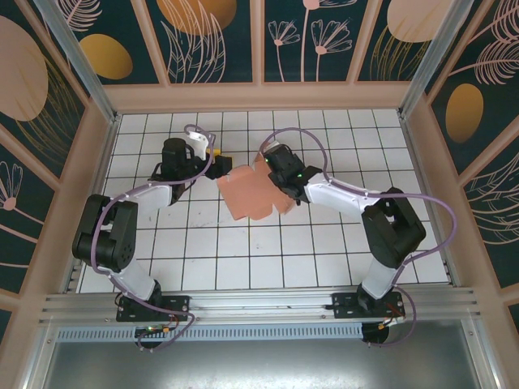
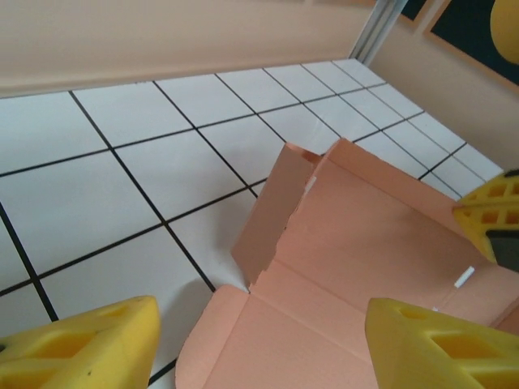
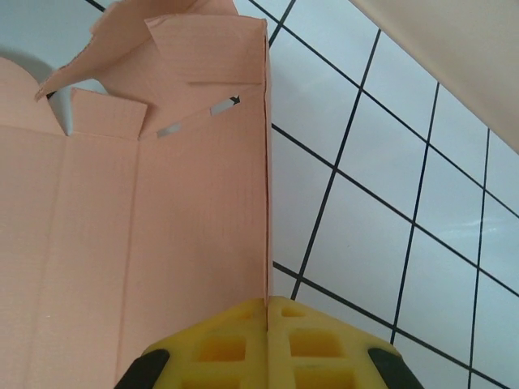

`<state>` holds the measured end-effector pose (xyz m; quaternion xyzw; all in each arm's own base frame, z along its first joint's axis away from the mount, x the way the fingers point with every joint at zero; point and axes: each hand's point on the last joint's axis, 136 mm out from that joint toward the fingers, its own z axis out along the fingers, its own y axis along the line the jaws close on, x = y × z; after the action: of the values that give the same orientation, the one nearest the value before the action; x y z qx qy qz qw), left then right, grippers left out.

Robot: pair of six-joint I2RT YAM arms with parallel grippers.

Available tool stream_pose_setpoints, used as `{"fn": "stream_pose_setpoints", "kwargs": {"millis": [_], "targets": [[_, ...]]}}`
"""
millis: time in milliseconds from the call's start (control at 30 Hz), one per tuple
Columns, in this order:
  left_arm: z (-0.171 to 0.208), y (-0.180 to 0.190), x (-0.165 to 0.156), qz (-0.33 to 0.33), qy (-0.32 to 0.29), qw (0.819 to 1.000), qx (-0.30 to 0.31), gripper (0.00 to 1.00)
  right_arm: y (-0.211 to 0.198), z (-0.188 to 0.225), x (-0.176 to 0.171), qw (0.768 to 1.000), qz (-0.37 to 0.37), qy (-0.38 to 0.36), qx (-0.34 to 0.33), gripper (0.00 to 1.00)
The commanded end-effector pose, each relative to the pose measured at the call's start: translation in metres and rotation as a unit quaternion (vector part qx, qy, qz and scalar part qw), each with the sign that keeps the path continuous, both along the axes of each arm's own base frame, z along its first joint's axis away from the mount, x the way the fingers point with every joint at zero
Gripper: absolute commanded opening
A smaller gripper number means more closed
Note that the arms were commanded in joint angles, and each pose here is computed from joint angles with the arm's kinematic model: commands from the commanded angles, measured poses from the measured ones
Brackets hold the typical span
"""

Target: Fold the paper box

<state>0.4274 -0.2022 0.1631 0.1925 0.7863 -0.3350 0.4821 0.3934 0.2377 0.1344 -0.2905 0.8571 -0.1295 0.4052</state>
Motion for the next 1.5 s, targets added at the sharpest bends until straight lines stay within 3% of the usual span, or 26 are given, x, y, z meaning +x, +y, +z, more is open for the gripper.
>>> {"fn": "stream_pose_setpoints", "kwargs": {"millis": [0, 100, 167, 533, 667, 967, 1200, 1367, 1467], "targets": [[0.012, -0.003, 0.002, 0.000, -0.017, 1.000, -0.018, 0.66, -0.006, 0.002, -0.007, 0.999, -0.020, -0.005, -0.028, 0.00], [0.011, -0.004, 0.003, 0.000, -0.016, 1.000, -0.020, 0.65, -0.013, -0.005, -0.008, 0.995, -0.022, -0.010, -0.096, 0.00], [0.007, -0.004, 0.002, -0.003, -0.011, 1.000, -0.019, 0.61, -0.013, -0.007, -0.008, 0.994, -0.023, -0.008, -0.108, 0.00], [-0.012, -0.038, -0.028, -0.058, 0.028, 0.997, -0.032, 0.37, -0.001, 0.000, -0.009, 0.999, -0.026, 0.016, -0.043, 0.00], [-0.020, -0.045, -0.032, -0.056, 0.050, 0.996, -0.043, 0.34, -0.002, 0.001, -0.011, 0.999, -0.029, 0.030, -0.011, 0.00], [-0.011, -0.056, -0.032, -0.070, 0.056, 0.994, -0.062, 0.47, -0.008, 0.003, -0.016, 0.979, -0.044, 0.099, 0.174, 0.00], [-0.022, -0.084, -0.051, -0.112, 0.079, 0.989, -0.061, 0.52, -0.019, 0.004, -0.017, 0.958, -0.064, 0.122, 0.251, 0.00], [-0.026, -0.103, -0.050, -0.123, 0.090, 0.986, -0.063, 0.67, -0.022, 0.003, -0.019, 0.945, -0.072, 0.136, 0.290, 0.00], [-0.025, -0.108, -0.040, -0.111, 0.101, 0.986, -0.074, 0.66, -0.023, 0.003, -0.021, 0.935, -0.069, 0.145, 0.315, 0.00]]}}
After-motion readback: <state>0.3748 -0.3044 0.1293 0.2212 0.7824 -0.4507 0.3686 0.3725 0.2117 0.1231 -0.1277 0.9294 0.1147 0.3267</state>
